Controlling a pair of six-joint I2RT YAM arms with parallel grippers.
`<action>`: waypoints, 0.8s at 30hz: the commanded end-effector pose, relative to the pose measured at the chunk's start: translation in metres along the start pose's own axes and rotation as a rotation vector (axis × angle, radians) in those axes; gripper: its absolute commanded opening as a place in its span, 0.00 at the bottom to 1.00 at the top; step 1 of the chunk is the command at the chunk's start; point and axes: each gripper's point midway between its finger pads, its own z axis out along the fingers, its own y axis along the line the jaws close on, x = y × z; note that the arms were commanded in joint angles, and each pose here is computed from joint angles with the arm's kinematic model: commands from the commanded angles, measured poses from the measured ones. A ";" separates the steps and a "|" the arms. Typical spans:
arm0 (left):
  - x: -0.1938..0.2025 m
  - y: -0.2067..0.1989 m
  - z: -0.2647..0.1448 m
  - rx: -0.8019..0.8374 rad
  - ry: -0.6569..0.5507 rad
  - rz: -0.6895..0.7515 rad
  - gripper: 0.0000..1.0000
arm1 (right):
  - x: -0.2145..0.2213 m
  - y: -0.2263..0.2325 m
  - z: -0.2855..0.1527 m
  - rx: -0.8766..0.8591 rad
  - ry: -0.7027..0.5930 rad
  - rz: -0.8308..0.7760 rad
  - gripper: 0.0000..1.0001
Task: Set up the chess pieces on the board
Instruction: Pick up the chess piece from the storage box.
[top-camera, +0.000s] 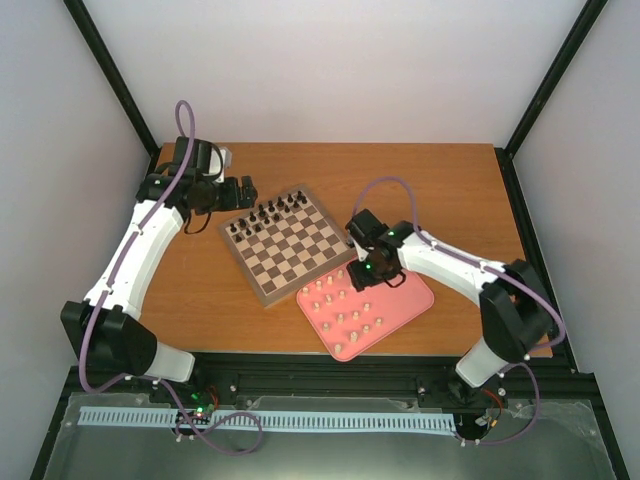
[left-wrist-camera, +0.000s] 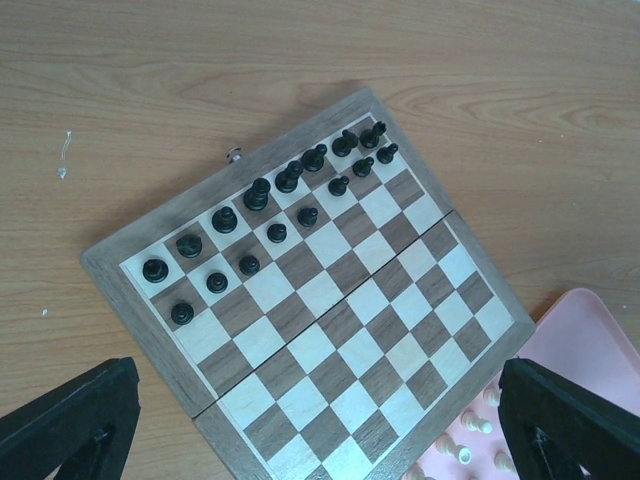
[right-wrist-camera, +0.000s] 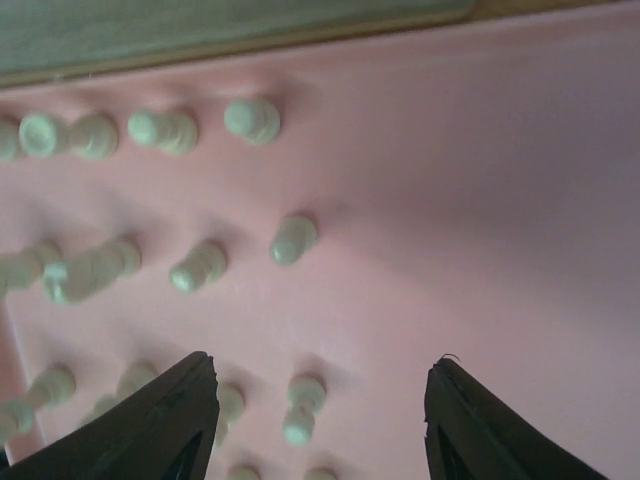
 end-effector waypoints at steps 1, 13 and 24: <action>-0.008 0.000 -0.004 -0.007 -0.007 0.034 1.00 | -0.036 0.012 0.005 -0.015 -0.050 -0.001 0.56; -0.007 0.001 -0.006 -0.009 -0.007 0.039 1.00 | -0.067 0.023 0.032 -0.032 -0.031 -0.022 0.41; -0.003 0.007 -0.003 -0.040 0.009 0.042 1.00 | -0.064 0.030 0.047 -0.070 0.019 -0.054 0.35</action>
